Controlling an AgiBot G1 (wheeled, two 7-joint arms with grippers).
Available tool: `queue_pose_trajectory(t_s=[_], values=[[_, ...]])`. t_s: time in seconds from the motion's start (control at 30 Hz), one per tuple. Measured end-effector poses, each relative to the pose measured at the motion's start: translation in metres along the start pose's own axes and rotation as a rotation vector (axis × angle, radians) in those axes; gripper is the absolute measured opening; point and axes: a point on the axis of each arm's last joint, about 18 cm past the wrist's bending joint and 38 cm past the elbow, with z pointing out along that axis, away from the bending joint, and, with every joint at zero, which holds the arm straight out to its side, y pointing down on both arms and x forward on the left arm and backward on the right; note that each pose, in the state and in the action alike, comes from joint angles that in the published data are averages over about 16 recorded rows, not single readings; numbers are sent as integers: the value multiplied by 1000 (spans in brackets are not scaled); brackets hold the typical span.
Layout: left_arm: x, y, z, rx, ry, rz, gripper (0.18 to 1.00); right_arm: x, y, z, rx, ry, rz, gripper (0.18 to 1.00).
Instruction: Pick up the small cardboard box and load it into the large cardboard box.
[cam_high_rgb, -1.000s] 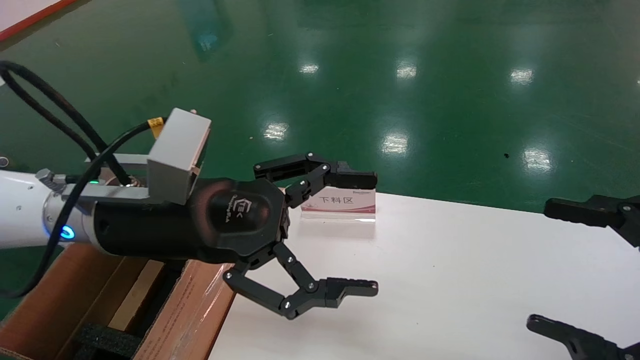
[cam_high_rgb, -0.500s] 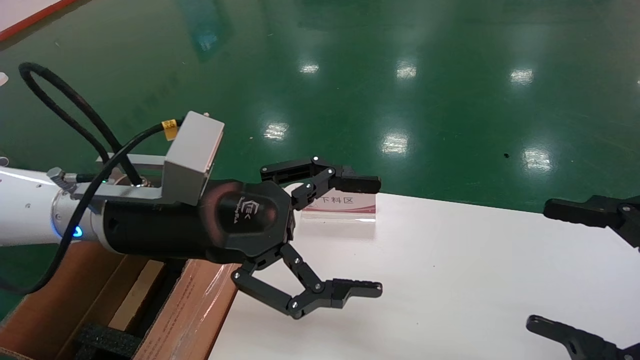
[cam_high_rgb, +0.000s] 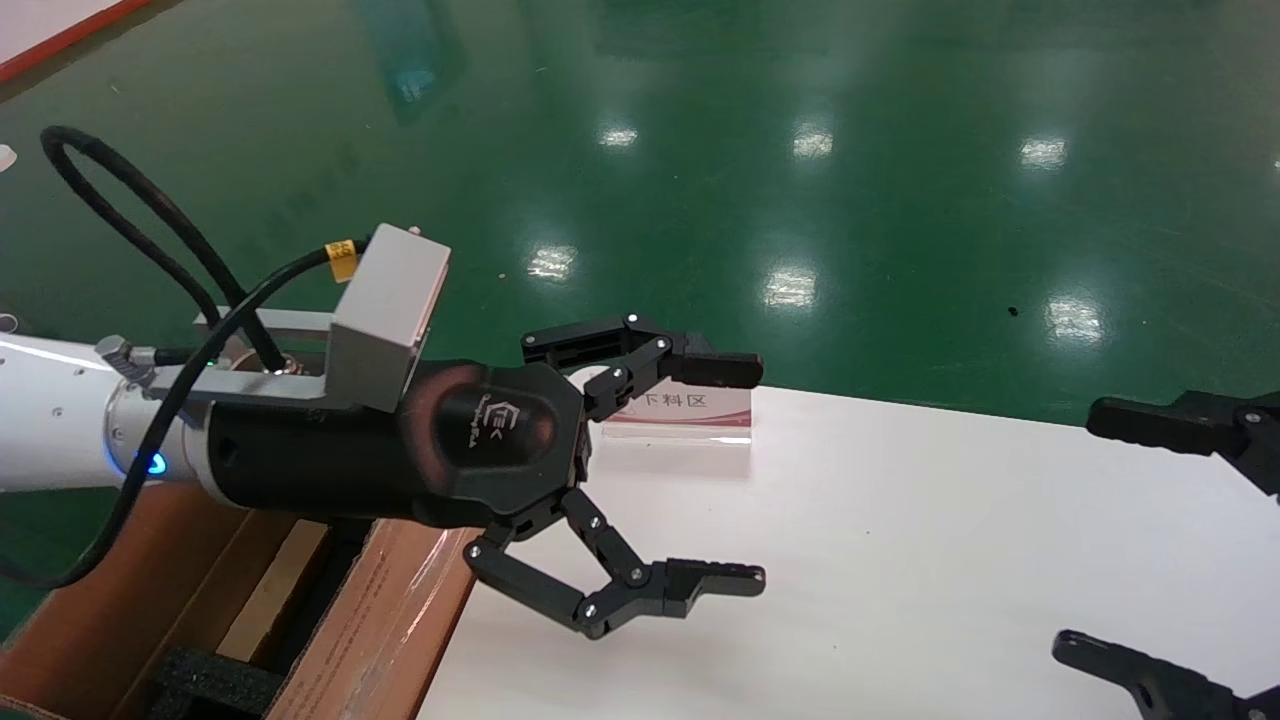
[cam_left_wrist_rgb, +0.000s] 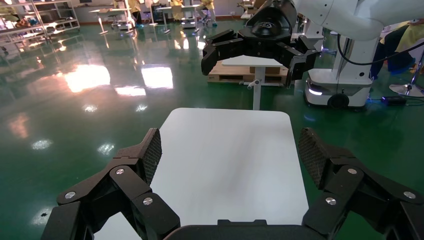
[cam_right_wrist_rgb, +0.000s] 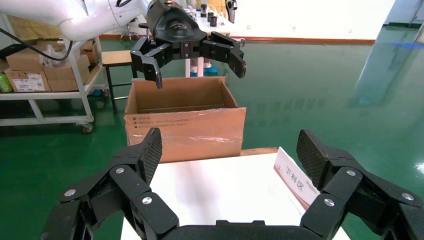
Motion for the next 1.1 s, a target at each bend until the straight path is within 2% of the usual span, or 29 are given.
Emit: queue_pose_trajectory(t_s=[1.1], values=[[2,-1,-1,12,2,8,1001,0,0,0,0,-1,0,1001]])
